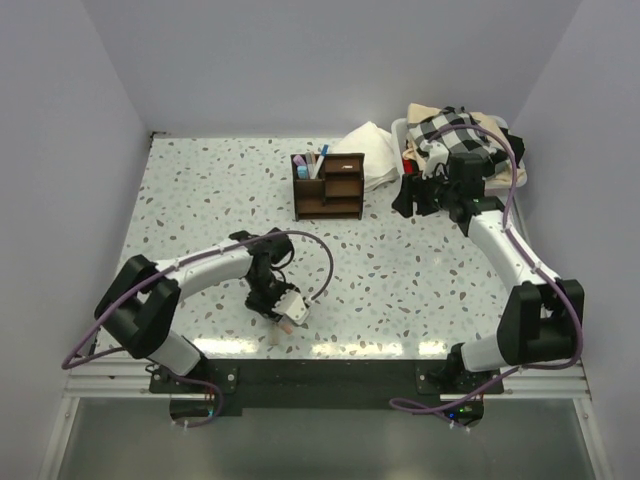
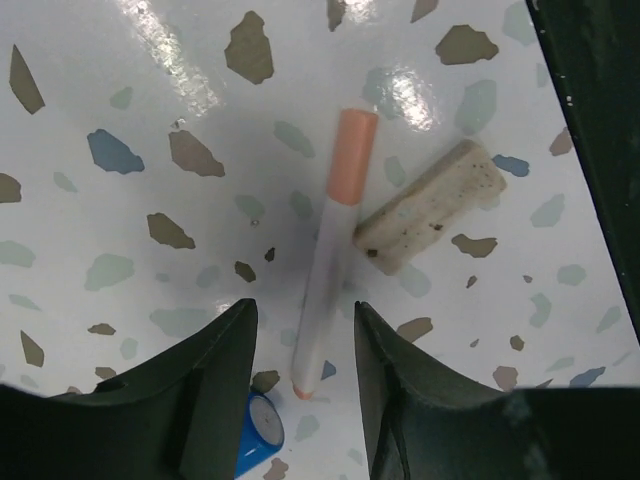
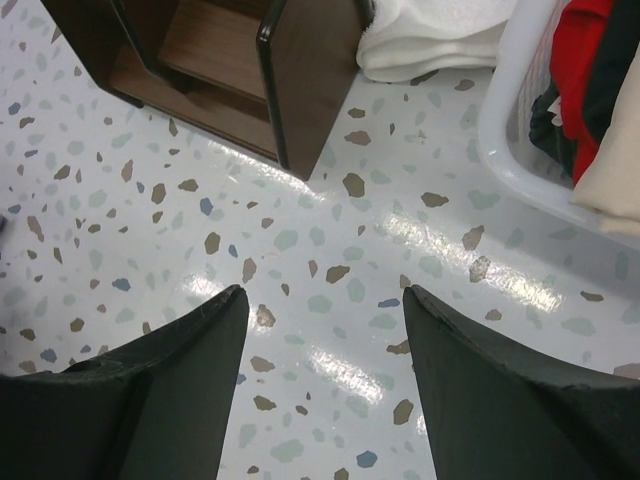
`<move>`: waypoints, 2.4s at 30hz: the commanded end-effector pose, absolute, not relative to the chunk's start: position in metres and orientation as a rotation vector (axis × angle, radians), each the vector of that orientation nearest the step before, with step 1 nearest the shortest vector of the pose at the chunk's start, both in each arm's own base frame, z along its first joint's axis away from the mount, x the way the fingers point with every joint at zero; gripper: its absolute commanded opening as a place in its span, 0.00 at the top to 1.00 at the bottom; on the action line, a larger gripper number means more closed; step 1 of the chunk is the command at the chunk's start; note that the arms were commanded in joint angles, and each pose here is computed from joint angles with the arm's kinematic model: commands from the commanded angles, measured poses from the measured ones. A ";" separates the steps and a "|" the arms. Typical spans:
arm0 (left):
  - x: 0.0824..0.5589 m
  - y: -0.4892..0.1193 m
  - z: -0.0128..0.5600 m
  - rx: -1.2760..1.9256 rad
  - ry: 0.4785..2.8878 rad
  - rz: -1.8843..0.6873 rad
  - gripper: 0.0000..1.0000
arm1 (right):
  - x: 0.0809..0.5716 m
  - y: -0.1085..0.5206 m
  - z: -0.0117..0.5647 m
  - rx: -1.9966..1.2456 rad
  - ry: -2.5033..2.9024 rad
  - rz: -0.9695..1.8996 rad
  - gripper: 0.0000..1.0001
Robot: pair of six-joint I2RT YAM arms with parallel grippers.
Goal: Sort the stationery into containers
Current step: Pick up the pen from the center of the board, then place the pen in the storage box.
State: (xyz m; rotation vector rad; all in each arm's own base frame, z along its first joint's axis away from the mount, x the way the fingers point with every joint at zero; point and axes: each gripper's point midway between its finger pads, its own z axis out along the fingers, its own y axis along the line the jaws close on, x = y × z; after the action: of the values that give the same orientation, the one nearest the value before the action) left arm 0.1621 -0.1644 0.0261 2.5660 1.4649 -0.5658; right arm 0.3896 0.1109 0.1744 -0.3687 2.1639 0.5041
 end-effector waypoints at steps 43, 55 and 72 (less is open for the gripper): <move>0.151 -0.245 -0.012 2.448 1.512 -0.625 0.75 | 0.395 0.113 0.176 -0.379 2.153 0.523 0.32; 0.215 -0.270 0.049 2.227 1.563 -0.784 1.00 | 0.405 0.110 0.182 -0.394 2.167 0.488 0.32; 0.431 -0.314 0.335 1.098 1.074 -0.610 1.00 | 0.419 0.101 0.199 -0.431 2.174 0.403 0.32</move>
State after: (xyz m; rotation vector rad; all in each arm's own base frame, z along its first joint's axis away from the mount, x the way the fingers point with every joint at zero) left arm 0.3856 -0.3277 0.2376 1.5341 1.2690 -0.5831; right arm 0.4112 0.1066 0.1847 -0.4201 2.1937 0.4484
